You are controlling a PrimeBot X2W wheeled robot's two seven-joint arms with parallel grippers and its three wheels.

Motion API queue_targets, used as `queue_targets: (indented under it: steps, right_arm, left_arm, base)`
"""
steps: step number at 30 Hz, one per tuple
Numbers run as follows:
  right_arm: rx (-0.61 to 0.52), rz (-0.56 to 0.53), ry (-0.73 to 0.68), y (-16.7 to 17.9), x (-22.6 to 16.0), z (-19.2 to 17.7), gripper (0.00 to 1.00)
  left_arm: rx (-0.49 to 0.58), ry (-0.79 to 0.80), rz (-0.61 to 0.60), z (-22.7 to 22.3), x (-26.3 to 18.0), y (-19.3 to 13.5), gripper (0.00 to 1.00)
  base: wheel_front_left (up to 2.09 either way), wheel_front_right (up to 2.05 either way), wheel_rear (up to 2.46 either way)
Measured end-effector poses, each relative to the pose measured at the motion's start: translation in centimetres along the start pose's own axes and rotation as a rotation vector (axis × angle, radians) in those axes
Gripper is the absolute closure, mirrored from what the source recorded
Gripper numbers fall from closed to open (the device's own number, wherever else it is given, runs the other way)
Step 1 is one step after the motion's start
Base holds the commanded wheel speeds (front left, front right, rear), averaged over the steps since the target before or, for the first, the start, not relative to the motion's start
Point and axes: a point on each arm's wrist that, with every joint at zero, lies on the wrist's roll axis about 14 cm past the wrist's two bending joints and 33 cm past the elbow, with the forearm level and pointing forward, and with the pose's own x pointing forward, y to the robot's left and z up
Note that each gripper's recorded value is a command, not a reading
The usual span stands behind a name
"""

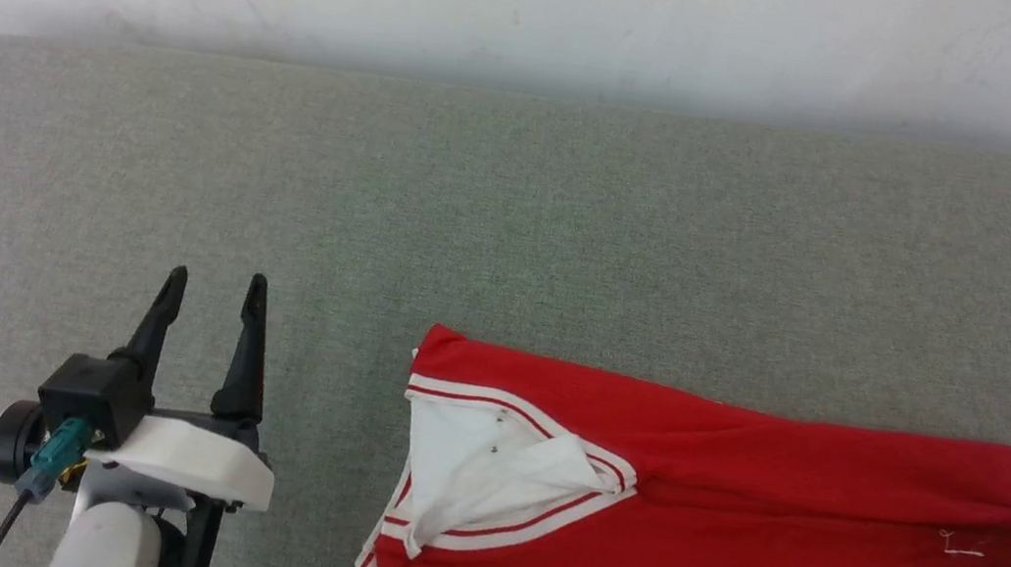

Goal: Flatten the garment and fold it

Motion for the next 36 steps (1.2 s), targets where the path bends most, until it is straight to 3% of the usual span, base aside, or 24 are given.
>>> queue_targets:
  steps: [4,7,13,20,27,36]
  right_arm:
    - [-0.069,-0.025,-0.032,-0.3,-0.4,0.9,1.00]
    - [-0.101,0.022,-0.055,1.3,-1.2,1.6,1.00]
    - [-0.160,0.195,-0.115,6.7,-4.8,3.9,1.00]
    - [-0.306,0.480,-0.215,16.2,-11.0,6.0,1.00]
    - [-0.499,0.737,-0.259,25.7,-14.2,5.0,1.00]
    - [-0.697,0.922,-0.165,32.9,-12.9,-0.5,1.00]
  left_arm:
    - [0.006,0.001,0.001,0.0,0.0,0.0,0.00]
    - [0.010,-0.003,-0.002,0.1,-0.1,0.0,0.00]
    - [0.018,-0.011,0.003,0.4,-0.1,0.2,0.00]
    - [0.020,-0.010,0.003,0.5,-0.4,0.4,0.00]
    - [0.023,-0.017,0.012,0.7,-0.1,0.7,0.00]
    - [0.028,-0.007,0.027,0.3,0.5,1.4,0.00]
  base:
    - [0.00,0.00,0.00]
    - [0.00,0.00,0.00]
    - [0.00,0.00,0.00]
    - [0.00,0.00,0.00]
    - [0.00,0.00,0.00]
    - [0.00,0.00,0.00]
